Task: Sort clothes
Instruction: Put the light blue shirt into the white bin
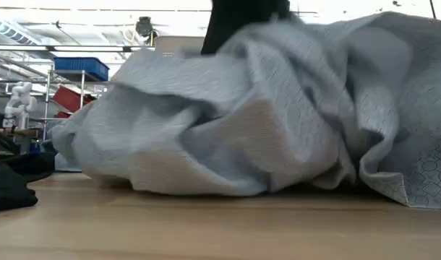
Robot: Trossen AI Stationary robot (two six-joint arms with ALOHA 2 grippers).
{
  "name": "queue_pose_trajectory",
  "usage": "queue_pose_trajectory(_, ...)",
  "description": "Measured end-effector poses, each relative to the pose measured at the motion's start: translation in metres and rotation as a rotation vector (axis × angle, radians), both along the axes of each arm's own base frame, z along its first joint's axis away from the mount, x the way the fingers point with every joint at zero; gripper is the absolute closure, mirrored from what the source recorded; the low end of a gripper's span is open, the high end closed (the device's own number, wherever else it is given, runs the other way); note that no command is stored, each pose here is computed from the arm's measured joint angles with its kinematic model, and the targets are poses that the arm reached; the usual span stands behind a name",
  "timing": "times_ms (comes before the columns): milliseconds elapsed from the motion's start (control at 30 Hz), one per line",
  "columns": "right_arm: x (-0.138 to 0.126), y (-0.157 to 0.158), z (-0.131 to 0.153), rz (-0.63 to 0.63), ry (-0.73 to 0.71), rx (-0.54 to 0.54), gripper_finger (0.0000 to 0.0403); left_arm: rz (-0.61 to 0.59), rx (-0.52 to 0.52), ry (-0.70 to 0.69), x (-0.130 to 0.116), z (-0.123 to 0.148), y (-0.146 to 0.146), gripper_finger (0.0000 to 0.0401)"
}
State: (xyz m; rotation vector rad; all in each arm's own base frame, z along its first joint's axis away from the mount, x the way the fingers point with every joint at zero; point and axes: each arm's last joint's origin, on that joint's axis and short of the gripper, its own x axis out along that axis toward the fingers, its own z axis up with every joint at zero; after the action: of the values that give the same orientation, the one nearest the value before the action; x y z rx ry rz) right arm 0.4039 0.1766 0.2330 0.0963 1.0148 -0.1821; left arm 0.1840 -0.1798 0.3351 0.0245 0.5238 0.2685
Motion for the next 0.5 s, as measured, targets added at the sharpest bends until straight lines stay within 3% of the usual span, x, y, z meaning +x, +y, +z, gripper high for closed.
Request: queue_pose_trajectory(500,-0.077,-0.008,0.129,-0.014,-0.302,-0.064,0.0375,0.016,-0.021,-0.005,0.0,-0.002,0.0,0.0255)
